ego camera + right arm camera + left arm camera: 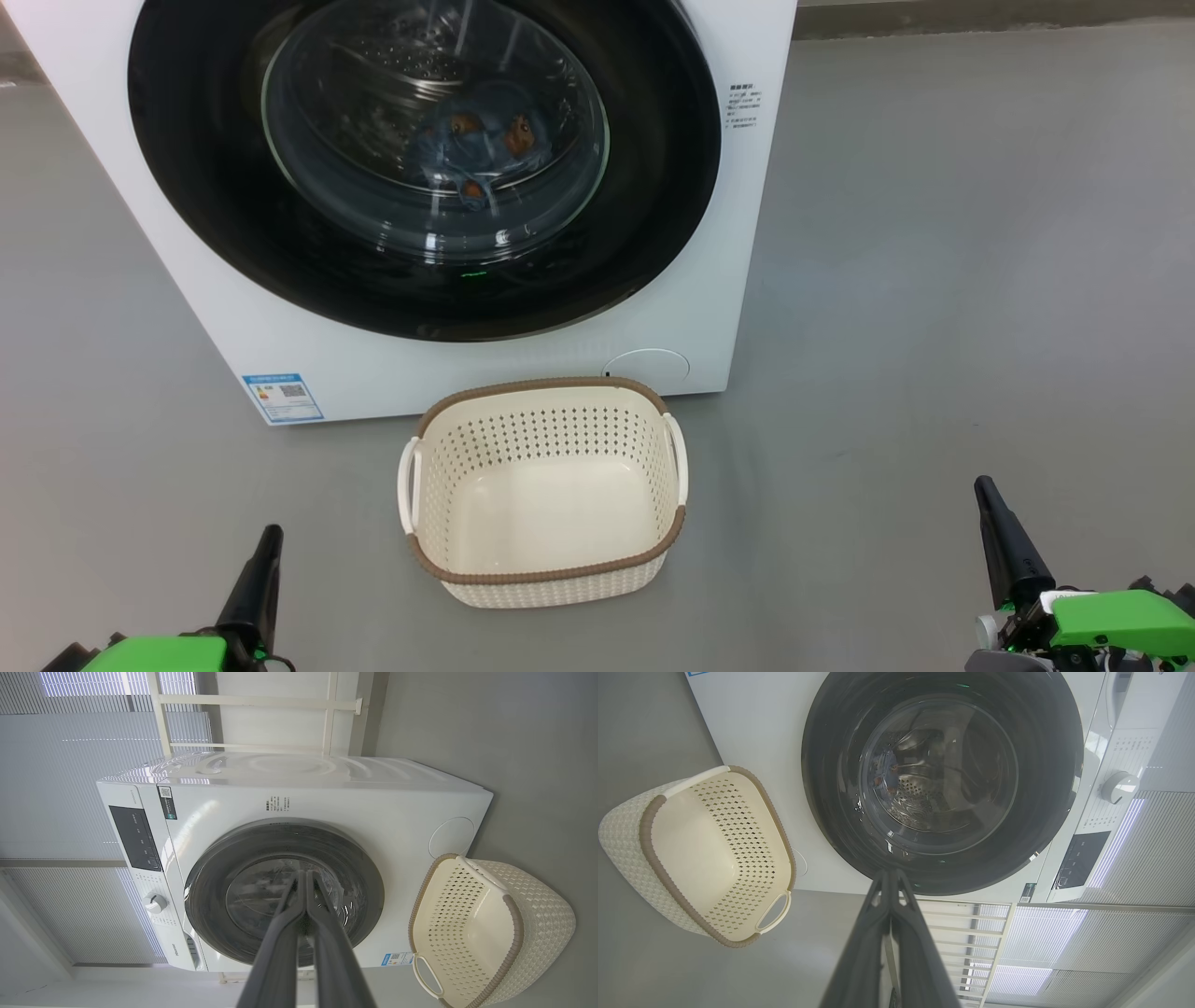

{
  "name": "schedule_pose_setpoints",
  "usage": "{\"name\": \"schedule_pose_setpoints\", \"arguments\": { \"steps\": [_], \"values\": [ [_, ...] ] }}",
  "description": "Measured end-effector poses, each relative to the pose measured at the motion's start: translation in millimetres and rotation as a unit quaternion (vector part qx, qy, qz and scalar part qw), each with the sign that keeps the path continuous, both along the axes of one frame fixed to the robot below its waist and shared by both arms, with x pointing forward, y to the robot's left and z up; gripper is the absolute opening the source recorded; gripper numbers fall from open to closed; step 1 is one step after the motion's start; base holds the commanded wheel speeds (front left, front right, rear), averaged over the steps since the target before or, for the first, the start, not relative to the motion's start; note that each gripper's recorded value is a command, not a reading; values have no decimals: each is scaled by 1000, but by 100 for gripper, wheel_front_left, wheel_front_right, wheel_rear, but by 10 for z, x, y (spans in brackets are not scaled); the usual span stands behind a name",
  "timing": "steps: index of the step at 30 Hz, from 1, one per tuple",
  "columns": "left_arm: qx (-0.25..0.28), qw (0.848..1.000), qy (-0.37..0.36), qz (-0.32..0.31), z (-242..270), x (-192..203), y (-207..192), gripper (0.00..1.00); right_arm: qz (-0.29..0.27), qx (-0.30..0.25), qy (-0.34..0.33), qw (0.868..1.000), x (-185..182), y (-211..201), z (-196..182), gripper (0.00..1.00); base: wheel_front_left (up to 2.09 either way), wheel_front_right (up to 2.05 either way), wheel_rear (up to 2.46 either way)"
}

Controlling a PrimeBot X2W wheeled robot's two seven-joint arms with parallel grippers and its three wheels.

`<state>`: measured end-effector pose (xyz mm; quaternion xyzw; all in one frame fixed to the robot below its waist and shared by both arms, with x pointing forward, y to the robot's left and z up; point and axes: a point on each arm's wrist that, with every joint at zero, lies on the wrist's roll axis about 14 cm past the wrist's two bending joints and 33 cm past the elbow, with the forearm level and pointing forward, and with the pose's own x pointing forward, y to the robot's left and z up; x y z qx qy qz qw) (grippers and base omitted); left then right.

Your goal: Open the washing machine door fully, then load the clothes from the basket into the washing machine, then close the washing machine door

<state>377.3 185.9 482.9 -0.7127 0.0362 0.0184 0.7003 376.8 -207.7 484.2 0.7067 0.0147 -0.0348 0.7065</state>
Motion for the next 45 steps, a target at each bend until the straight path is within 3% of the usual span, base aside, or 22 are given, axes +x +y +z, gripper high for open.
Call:
{"name": "schedule_pose_setpoints", "arguments": {
  "steps": [45],
  "values": [
    [0,1000,0,1,1,-1,21,0,-1,2,0,1000,-2,-10,0,0,0,0,0]
  ]
}}
